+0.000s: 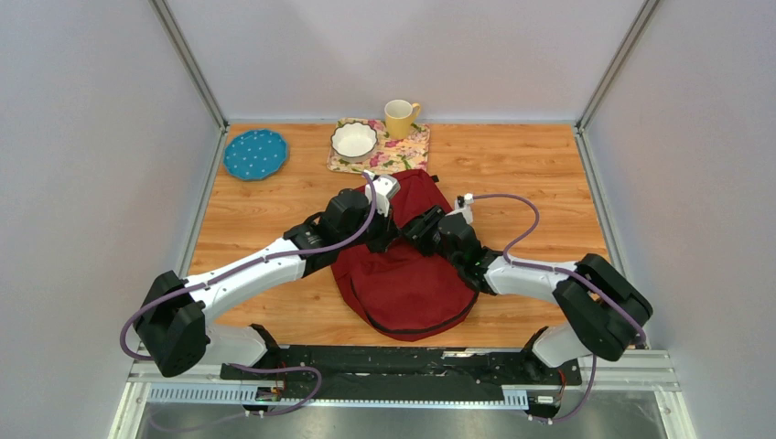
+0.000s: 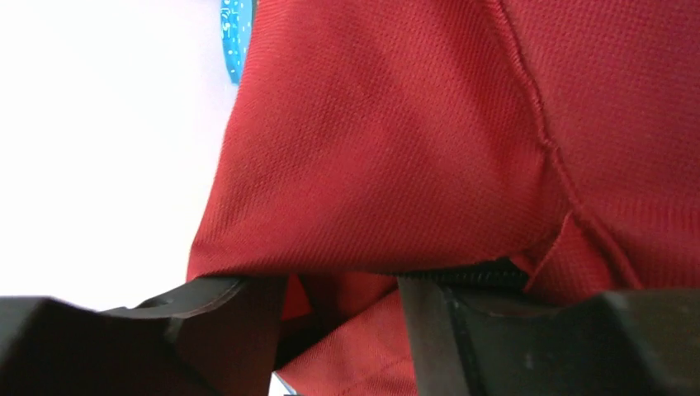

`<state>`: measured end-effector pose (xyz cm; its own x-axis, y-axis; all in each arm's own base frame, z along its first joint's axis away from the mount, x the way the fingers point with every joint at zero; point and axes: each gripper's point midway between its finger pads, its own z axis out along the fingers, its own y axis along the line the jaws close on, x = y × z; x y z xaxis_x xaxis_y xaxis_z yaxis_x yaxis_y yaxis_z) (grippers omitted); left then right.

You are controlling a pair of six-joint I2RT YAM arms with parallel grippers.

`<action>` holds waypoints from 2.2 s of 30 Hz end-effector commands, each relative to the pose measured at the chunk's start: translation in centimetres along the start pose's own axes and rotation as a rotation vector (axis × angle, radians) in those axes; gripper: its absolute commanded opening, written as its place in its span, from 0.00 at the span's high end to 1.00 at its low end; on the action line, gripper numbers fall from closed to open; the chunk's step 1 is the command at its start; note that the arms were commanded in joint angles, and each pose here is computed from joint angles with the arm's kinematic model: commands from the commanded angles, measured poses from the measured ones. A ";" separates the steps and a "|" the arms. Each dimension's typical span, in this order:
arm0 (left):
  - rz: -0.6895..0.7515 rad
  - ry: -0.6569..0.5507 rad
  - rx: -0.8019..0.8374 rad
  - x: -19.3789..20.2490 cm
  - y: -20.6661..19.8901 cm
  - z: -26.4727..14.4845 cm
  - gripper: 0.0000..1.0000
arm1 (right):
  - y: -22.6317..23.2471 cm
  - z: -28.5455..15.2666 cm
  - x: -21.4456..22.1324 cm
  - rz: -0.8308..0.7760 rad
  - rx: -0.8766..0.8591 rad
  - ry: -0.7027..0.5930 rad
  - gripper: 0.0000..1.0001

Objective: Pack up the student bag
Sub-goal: Place the personal item in the student bag, then adjust the student bag at the center of the board.

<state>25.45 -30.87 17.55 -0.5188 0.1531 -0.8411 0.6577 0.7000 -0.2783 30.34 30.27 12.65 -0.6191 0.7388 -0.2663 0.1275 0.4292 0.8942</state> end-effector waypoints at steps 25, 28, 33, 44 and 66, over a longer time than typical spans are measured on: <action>0.218 0.229 0.112 5.3 0.1 -2.3 0.33 | -0.3 -13.3 -3.8 -0.414 0.038 -0.024 0.37; 0.234 0.286 0.077 6.4 1.2 -1.7 0.32 | -0.4 -13.3 -3.4 -0.400 0.035 -0.004 0.37; 0.231 0.333 0.052 8.1 2.1 -0.4 0.32 | 1.0 -13.3 -2.8 -0.414 -0.023 0.028 0.37; 0.264 0.338 -0.060 6.8 3.9 -0.3 0.28 | 1.6 -12.3 -2.4 -0.475 -0.014 0.069 0.36; 0.246 0.197 -0.017 4.0 2.4 -2.9 0.26 | -0.9 -8.1 -5.9 -0.696 0.207 0.185 0.43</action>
<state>23.52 -25.55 13.96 -0.4606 0.4688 -0.7537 0.7443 0.6666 -0.0402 27.02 20.17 15.22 -0.7423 0.2649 -0.6155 -0.0789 0.8776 0.4728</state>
